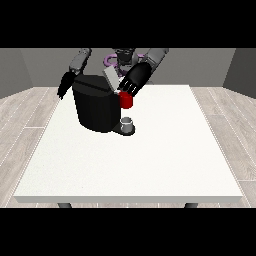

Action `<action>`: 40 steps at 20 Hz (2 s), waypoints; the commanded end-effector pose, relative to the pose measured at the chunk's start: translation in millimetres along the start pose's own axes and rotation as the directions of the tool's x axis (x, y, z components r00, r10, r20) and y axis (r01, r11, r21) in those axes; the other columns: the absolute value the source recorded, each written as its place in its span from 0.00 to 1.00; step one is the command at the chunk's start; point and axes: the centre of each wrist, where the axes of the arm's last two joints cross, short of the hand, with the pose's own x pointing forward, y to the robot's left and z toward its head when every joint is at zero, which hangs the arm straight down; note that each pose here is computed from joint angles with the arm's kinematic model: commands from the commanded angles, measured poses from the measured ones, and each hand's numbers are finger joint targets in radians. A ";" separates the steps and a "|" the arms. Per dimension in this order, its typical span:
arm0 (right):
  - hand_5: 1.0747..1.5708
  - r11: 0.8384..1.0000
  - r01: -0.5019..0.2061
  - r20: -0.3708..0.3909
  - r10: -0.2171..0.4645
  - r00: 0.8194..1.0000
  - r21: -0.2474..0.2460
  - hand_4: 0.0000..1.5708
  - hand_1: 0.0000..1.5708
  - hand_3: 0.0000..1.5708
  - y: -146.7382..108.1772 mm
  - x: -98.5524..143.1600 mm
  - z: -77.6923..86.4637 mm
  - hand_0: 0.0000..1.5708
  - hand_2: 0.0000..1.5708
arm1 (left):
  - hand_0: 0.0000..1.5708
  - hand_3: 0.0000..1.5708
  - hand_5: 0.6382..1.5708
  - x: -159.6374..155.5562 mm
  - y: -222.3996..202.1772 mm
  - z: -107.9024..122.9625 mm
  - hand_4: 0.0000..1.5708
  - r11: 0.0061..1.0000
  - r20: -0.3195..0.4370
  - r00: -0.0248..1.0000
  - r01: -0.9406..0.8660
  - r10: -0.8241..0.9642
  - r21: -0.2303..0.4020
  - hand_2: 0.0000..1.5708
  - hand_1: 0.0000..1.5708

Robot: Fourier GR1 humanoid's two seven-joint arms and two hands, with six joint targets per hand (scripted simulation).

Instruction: Insert the coffee pod into the coffee machine and close the lid

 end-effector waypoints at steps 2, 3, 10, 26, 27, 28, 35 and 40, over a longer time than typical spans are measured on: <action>1.00 0.999 -0.019 -0.027 0.020 0.999 0.032 0.00 0.00 0.00 2.1 -1.8 4.4 0.00 0.00 | 0.77 0.76 1.00 -1.3 4.2 0.2 0.26 1.000 -0.016 1.000 0.003 -0.003 0.021 0.80 0.77; 1.00 1.000 0.014 0.007 -0.014 1.000 0.006 0.00 0.00 0.00 -19.7 12.3 -14.0 0.00 0.00 | 0.77 0.76 1.00 9.4 -1.1 -4.2 0.27 0.999 -0.004 1.000 0.020 -0.020 0.044 0.80 0.77; 1.00 1.000 0.002 -0.007 -0.002 1.000 -0.003 0.00 0.00 0.00 -3.7 10.3 -9.6 0.00 0.00 | 0.77 0.76 1.00 5.2 6.4 -1.8 0.23 0.999 0.036 0.999 -0.002 0.001 0.044 0.79 0.77; 1.00 1.000 0.016 0.044 -0.016 0.999 -0.011 0.00 0.00 0.00 -11.7 14.7 -8.0 0.00 0.00 | 0.72 0.64 1.00 -24.1 4.3 9.8 0.00 0.978 -0.006 0.984 0.180 -0.181 0.103 0.73 0.72; 1.00 1.000 0.003 0.021 -0.003 1.000 -0.010 0.00 0.00 0.00 -5.8 14.8 -11.5 0.00 0.00 | 0.70 0.63 1.00 -5.8 1.6 0.8 0.00 0.979 -0.010 0.986 0.169 -0.169 0.115 0.72 0.70; 1.00 1.000 0.011 -0.008 -0.011 1.000 0.000 0.00 0.00 0.00 9.9 13.3 -3.7 0.00 0.00 | 0.71 0.65 1.00 -9.8 -4.7 -0.2 0.00 0.985 0.001 0.987 0.158 -0.158 0.070 0.72 0.71; 1.00 1.000 -0.007 0.024 0.007 1.000 -0.027 0.03 0.00 0.00 13.4 20.9 -10.7 0.00 0.00 | 0.79 0.61 1.00 5.8 13.3 0.6 0.00 0.972 0.086 0.983 0.145 -0.163 0.187 0.77 0.79; 1.00 1.000 -0.023 0.018 0.024 1.000 -0.019 0.07 0.00 0.00 -6.0 9.4 -10.3 0.00 0.00 | 0.78 0.62 1.00 1.2 10.0 1.6 0.00 0.968 0.080 0.982 0.152 -0.171 0.199 0.77 0.78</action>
